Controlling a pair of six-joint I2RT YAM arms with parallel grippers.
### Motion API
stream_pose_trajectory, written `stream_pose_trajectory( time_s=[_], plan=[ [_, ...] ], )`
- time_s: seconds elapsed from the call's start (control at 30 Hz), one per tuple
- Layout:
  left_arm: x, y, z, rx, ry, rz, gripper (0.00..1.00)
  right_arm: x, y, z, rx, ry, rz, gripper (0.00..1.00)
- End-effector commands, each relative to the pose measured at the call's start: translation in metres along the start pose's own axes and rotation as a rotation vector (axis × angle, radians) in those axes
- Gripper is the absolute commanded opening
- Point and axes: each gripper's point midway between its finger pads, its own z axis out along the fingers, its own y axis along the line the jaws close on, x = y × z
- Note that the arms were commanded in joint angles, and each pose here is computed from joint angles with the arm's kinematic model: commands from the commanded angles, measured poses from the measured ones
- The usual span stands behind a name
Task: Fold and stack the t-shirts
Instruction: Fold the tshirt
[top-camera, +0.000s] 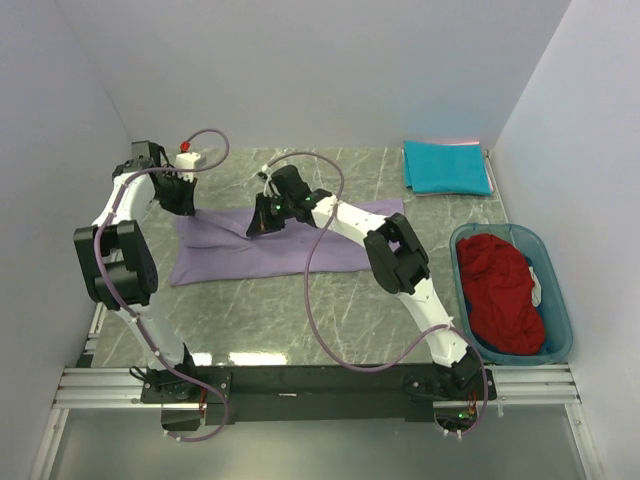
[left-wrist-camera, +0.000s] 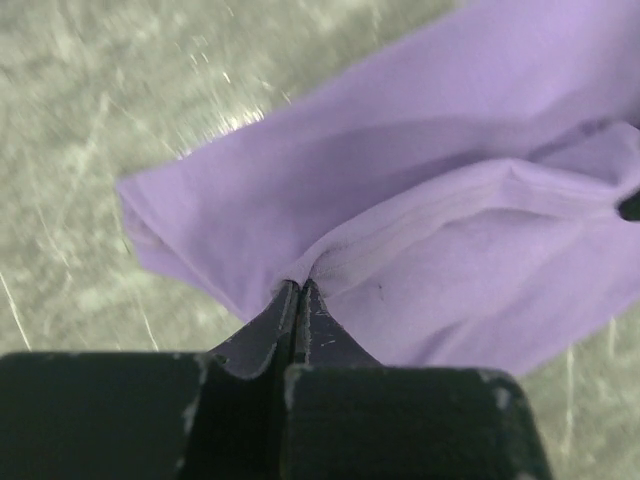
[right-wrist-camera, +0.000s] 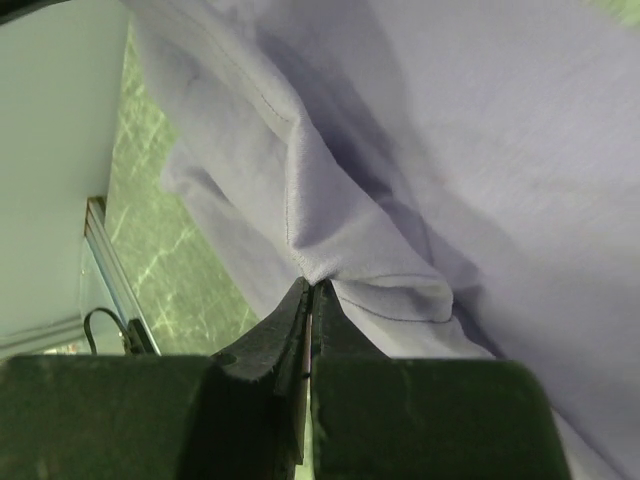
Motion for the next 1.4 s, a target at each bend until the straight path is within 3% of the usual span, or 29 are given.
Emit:
stream_pose_trajectory(
  time_s=[0.0, 0.27, 0.6, 0.97, 1.33, 1.37],
  plan=[
    [-0.028, 0.014, 0.006, -0.021, -0.083, -0.004, 0.01, -0.043, 0.011, -0.016, -0.032, -0.122, -0.036, 0.00],
    [-0.039, 0.029, 0.020, -0.067, -0.135, -0.004, 0.01, -0.057, 0.005, -0.016, -0.043, -0.159, -0.043, 0.00],
    [-0.032, 0.018, 0.001, -0.080, -0.144, 0.001, 0.01, -0.053, 0.017, -0.026, -0.088, -0.144, -0.019, 0.00],
    [0.018, -0.011, -0.020, -0.061, -0.061, -0.043, 0.01, -0.030, 0.023, -0.040, -0.114, -0.089, 0.019, 0.00],
    [0.080, -0.021, 0.002, -0.029, 0.099, -0.093, 0.01, -0.005, 0.000, -0.033, -0.042, -0.018, 0.034, 0.00],
    [0.084, -0.022, 0.004, -0.022, 0.112, -0.099, 0.01, 0.001, -0.005, -0.033, -0.024, 0.014, 0.038, 0.05]
  ],
)
